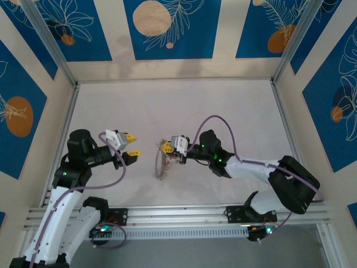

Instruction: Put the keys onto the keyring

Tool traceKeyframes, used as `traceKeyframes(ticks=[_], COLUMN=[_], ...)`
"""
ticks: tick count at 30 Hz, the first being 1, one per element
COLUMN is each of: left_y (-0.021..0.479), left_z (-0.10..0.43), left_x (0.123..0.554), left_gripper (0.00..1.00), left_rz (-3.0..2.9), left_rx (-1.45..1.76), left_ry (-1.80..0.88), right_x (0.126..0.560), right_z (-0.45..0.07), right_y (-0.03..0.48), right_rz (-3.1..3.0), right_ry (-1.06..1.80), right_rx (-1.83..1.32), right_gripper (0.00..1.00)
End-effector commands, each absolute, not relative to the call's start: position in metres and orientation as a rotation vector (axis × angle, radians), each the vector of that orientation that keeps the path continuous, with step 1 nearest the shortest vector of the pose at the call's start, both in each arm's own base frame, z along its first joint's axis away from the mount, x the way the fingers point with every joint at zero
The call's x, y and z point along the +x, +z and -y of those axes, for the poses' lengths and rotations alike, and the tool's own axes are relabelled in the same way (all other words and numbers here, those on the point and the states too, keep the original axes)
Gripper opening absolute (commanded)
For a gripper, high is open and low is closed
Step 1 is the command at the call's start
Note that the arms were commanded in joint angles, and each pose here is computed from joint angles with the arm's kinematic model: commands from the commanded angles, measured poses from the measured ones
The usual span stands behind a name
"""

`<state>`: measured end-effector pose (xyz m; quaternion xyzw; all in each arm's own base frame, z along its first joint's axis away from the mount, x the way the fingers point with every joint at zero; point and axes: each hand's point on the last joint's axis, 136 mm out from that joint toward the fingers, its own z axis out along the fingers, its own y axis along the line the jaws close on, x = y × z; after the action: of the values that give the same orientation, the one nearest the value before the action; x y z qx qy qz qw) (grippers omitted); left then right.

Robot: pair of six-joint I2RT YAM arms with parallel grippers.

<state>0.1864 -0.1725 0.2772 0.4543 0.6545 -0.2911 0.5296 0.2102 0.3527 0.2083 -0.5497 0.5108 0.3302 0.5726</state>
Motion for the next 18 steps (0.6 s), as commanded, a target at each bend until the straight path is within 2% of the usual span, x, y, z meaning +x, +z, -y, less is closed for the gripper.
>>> traceKeyframes(ticks=[1, 2, 6, 13, 18], left_y=[0.257, 0.254, 0.247, 0.233, 0.225], left_z=[0.18, 0.183, 0.196, 0.217, 0.222], left_x=[0.173, 0.17, 0.163, 0.142, 0.137], left_gripper=[0.42, 0.39, 0.38, 0.23, 0.22], left_rz=[-1.482, -1.461, -1.404, -1.308, -1.293], left_rx=[1.25, 1.279, 1.34, 1.499, 1.54], left_ry=[-0.683, -0.694, -0.71, -0.713, -0.703], right_x=[0.191, 0.189, 0.18, 0.179, 0.176], right_z=[-0.348, -0.347, -0.346, -0.35, -0.352], right_y=[0.213, 0.214, 0.214, 0.216, 0.216], right_rz=[-1.159, -1.157, -1.151, -1.159, -1.16], right_ry=[0.847, 0.857, 0.904, 0.937, 0.955], right_rx=[-1.347, -1.35, -1.372, -1.363, -1.366], right_gripper=[0.0, 0.0, 0.0, 0.0, 0.0])
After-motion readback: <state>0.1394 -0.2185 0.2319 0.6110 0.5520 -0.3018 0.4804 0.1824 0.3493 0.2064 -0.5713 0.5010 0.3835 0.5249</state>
